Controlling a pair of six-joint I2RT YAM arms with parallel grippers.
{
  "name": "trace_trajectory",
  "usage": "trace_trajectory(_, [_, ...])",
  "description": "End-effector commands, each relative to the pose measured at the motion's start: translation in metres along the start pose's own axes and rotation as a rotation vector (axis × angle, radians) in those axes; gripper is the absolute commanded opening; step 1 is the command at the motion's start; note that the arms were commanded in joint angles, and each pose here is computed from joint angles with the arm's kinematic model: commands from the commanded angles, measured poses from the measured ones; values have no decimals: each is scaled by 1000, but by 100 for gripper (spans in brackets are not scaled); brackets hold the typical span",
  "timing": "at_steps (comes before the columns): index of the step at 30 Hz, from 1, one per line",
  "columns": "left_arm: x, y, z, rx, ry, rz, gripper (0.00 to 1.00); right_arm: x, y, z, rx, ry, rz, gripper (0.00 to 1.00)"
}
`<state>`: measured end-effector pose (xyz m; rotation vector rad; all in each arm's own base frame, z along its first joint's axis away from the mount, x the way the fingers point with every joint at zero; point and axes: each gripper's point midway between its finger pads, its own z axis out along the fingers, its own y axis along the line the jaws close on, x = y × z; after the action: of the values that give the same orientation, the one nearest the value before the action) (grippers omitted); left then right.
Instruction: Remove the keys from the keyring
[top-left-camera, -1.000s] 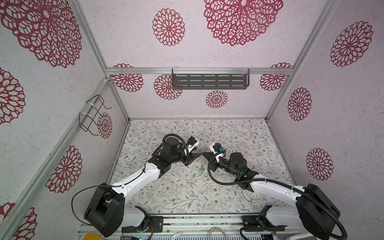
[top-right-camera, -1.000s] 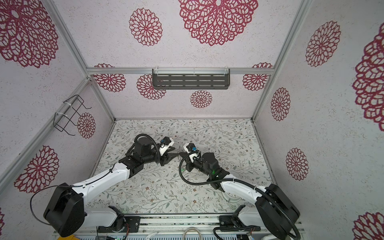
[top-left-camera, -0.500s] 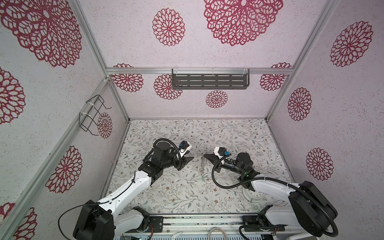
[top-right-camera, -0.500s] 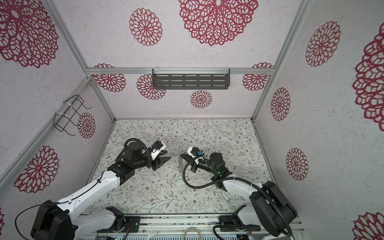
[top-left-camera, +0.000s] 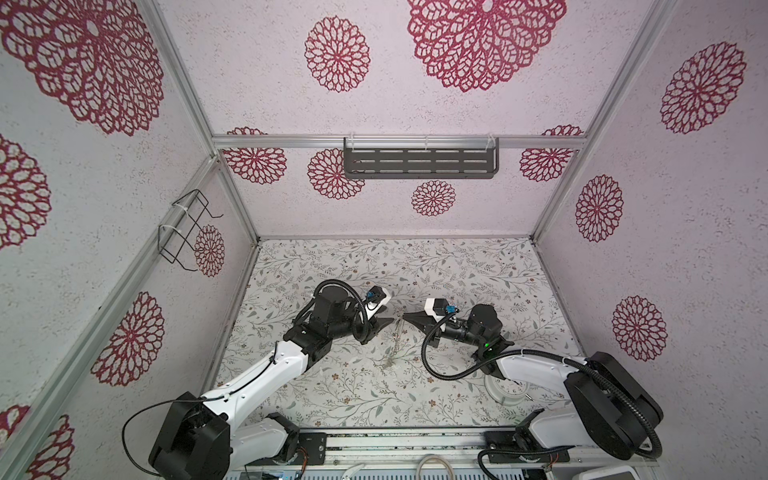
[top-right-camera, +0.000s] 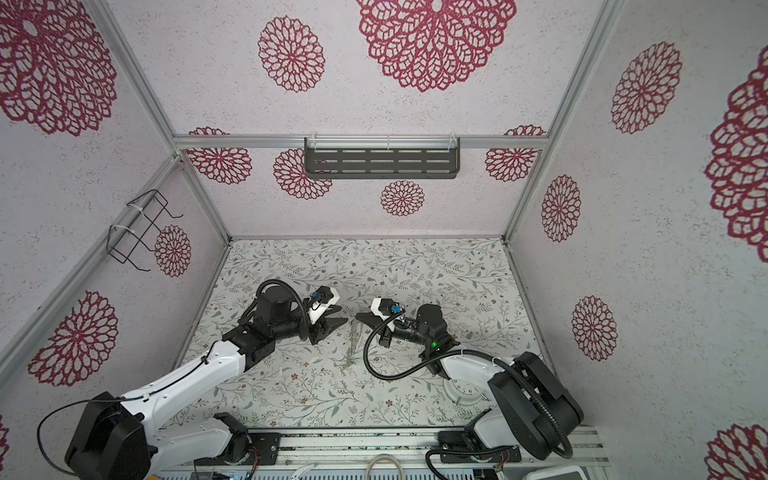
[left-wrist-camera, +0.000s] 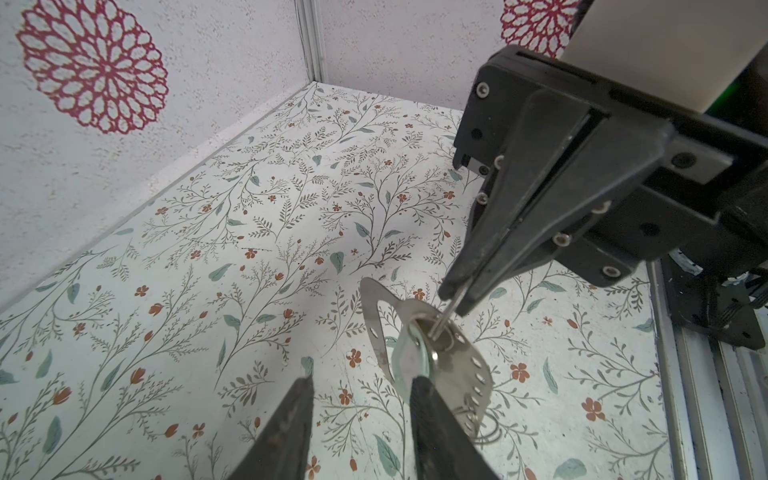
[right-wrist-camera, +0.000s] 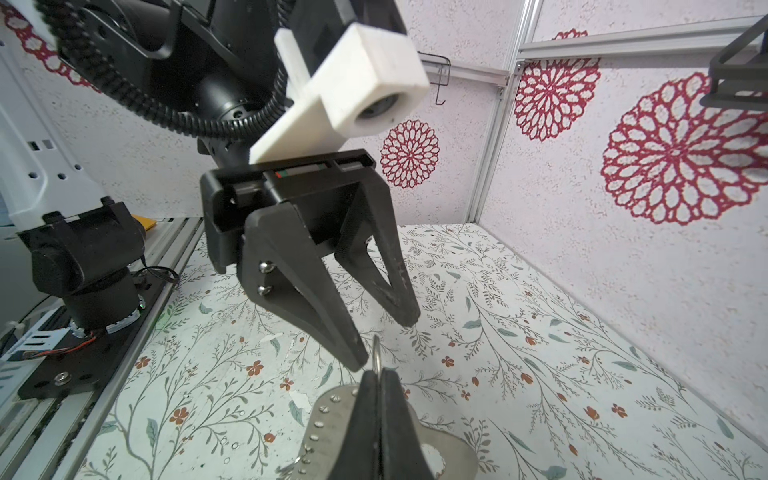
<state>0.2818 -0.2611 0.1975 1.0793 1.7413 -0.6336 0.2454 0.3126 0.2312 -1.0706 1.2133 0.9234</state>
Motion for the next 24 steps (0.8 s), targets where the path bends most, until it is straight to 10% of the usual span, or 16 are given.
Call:
trace_trajectory(1, [-1,-5,6,35,-12,16,43,-25,-1,5,-12,-65,-103,0])
trace_trajectory(24, [-4,-13,-16,16,61,341,32,-10,0,9,-23,20,-159,0])
